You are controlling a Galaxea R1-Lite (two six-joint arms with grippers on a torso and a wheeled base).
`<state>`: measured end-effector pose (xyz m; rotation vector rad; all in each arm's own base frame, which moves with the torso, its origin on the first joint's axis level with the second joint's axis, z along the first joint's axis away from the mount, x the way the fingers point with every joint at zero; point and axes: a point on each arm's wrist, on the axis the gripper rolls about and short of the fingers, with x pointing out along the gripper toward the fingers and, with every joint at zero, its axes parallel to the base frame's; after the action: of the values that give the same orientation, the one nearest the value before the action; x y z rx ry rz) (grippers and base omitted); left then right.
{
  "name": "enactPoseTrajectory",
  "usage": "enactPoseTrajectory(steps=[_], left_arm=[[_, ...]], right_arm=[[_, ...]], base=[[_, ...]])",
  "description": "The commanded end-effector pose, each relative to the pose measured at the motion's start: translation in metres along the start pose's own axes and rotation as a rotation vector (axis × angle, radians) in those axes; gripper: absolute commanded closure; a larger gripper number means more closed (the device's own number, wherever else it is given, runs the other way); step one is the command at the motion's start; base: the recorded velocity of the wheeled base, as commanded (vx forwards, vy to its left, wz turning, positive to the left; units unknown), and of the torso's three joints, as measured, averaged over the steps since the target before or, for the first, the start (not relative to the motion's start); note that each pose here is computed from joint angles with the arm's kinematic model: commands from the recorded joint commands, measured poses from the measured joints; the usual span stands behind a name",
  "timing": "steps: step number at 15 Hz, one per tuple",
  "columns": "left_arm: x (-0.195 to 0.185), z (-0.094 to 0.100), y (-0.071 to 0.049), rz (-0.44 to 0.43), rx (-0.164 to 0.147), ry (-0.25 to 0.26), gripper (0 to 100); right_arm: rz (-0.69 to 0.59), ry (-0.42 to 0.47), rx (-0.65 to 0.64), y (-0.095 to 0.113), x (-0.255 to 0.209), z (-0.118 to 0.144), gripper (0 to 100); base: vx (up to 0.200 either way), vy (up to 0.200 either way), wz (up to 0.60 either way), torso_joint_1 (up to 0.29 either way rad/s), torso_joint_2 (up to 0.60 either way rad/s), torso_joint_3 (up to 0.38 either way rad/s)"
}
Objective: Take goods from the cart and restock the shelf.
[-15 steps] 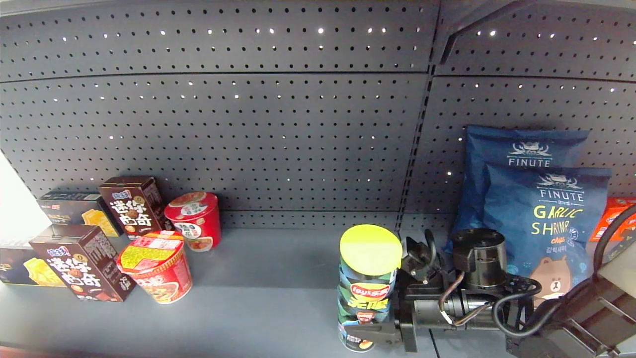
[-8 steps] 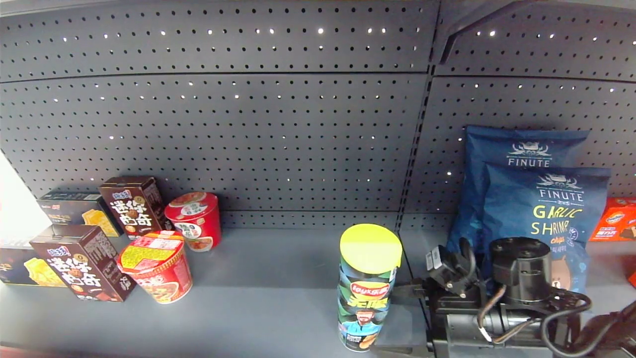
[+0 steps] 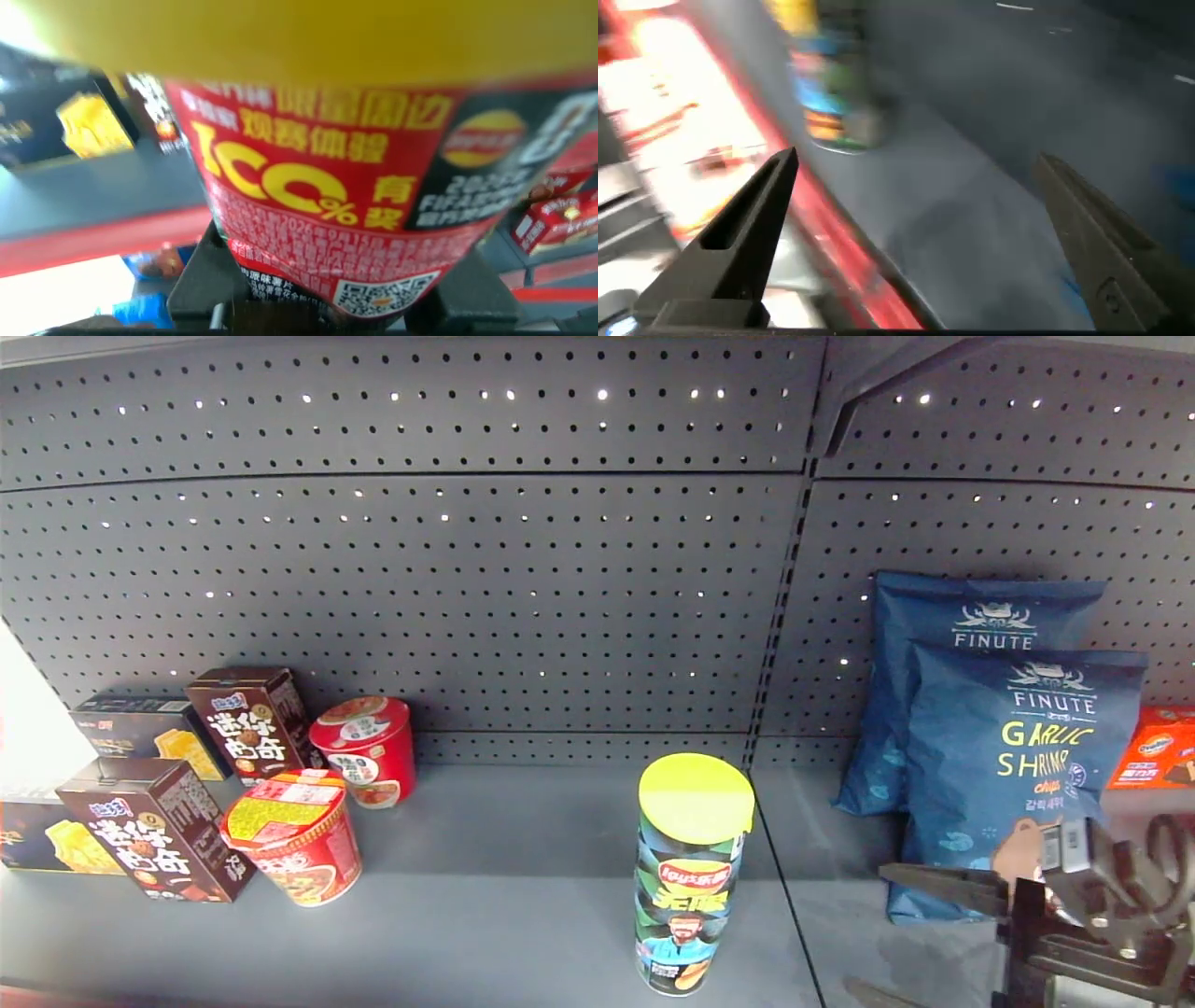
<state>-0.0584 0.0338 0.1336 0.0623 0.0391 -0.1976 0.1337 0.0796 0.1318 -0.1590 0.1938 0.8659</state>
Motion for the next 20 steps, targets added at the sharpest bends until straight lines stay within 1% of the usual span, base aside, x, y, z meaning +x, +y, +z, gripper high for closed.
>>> enactPoseTrajectory(steps=[1, 2, 3, 4, 5, 6, 7, 8, 9, 10, 11, 12, 13, 14, 15, 16, 17, 18, 19, 20], left_arm=[[-0.005, 0.031, 0.007, -0.070, 0.002, -0.066, 100], [-0.004, 0.045, 0.011, -0.110, -0.003, -0.084, 100], [0.000, 0.062, 0.014, -0.159, -0.002, -0.090, 100], [0.006, 0.082, 0.016, -0.223, 0.005, -0.082, 100], [0.019, 0.100, 0.016, -0.324, -0.010, -0.055, 100], [0.030, 0.106, 0.014, -0.441, -0.065, -0.011, 100], [0.042, 0.111, 0.009, -0.550, -0.110, 0.042, 100], [0.050, 0.116, 0.003, -0.633, -0.135, 0.065, 100], [0.058, 0.121, -0.006, -0.695, -0.144, 0.078, 100], [0.063, 0.123, -0.012, -0.724, -0.155, 0.103, 100], [0.067, 0.124, -0.018, -0.743, -0.158, 0.135, 100], [0.071, 0.124, -0.026, -0.779, -0.145, 0.177, 100], [0.075, 0.124, -0.033, -0.794, -0.132, 0.206, 100], [0.079, 0.130, -0.038, -0.774, -0.132, 0.204, 100], [0.081, 0.135, -0.039, -0.736, -0.142, 0.194, 100], [0.083, 0.136, -0.039, -0.709, -0.138, 0.191, 100], [0.087, 0.136, -0.038, -0.610, -0.124, 0.174, 100], [0.090, 0.131, -0.037, -0.551, -0.106, 0.179, 100], [0.091, 0.128, -0.038, -0.530, -0.103, 0.185, 100], [0.094, 0.126, -0.039, -0.519, -0.114, 0.172, 100]], right_arm=[[-0.262, -0.107, -0.030, 0.019, -0.066, 0.008, 0], [-0.298, -0.107, -0.021, 0.023, -0.080, 0.005, 0], [-0.354, -0.095, -0.014, 0.028, -0.093, -0.001, 0], [-0.417, -0.082, -0.008, 0.034, -0.109, -0.010, 0], [-0.463, -0.083, -0.004, 0.042, -0.127, -0.023, 0], [-0.498, -0.079, 0.004, 0.048, -0.138, -0.030, 0], [-0.564, -0.067, 0.017, 0.054, -0.147, -0.038, 0], [-0.632, -0.067, 0.029, 0.060, -0.153, -0.047, 0], [-0.691, -0.086, 0.046, 0.067, -0.158, -0.058, 0], [-0.701, -0.083, 0.089, 0.068, -0.156, -0.068, 0], [-0.720, -0.111, 0.104, 0.066, -0.154, -0.069, 0], [-0.738, -0.139, 0.042, 0.064, -0.153, -0.067, 0], [-0.744, -0.094, 0.023, 0.063, -0.148, -0.078, 0], [-0.755, -0.102, 0.018, 0.062, -0.147, -0.079, 0], [-0.760, -0.112, 0.016, 0.062, -0.147, -0.079, 0], [-0.760, -0.112, 0.017, 0.062, -0.147, -0.079, 0], [-0.760, -0.113, 0.018, 0.062, -0.147, -0.079, 0], [-0.756, -0.112, 0.020, 0.062, -0.147, -0.079, 0], [-0.755, -0.111, 0.020, 0.062, -0.146, -0.079, 0], [-0.755, -0.113, 0.020, 0.062, -0.147, -0.079, 0]], base=[[0.000, 0.000, 0.00, 0.000, 0.00, 0.000], [0.000, 0.000, 0.00, 0.000, 0.00, 0.000], [0.000, 0.000, 0.00, 0.000, 0.00, 0.000], [0.000, 0.000, 0.00, 0.000, 0.00, 0.000], [0.000, 0.000, 0.00, 0.000, 0.00, 0.000], [0.000, 0.000, 0.00, 0.000, 0.00, 0.000], [0.000, 0.000, 0.00, 0.000, 0.00, 0.000], [0.000, 0.000, 0.00, 0.000, 0.00, 0.000], [0.000, 0.000, 0.00, 0.000, 0.00, 0.000], [0.000, 0.000, 0.00, 0.000, 0.00, 0.000], [0.000, 0.000, 0.00, 0.000, 0.00, 0.000], [0.000, 0.000, 0.00, 0.000, 0.00, 0.000], [0.000, 0.000, 0.00, 0.000, 0.00, 0.000], [0.000, 0.000, 0.00, 0.000, 0.00, 0.000], [0.000, 0.000, 0.00, 0.000, 0.00, 0.000], [0.000, 0.000, 0.00, 0.000, 0.00, 0.000], [0.000, 0.000, 0.00, 0.000, 0.00, 0.000], [0.000, 0.000, 0.00, 0.000, 0.00, 0.000], [0.000, 0.000, 0.00, 0.000, 0.00, 0.000], [0.000, 0.000, 0.00, 0.000, 0.00, 0.000]])
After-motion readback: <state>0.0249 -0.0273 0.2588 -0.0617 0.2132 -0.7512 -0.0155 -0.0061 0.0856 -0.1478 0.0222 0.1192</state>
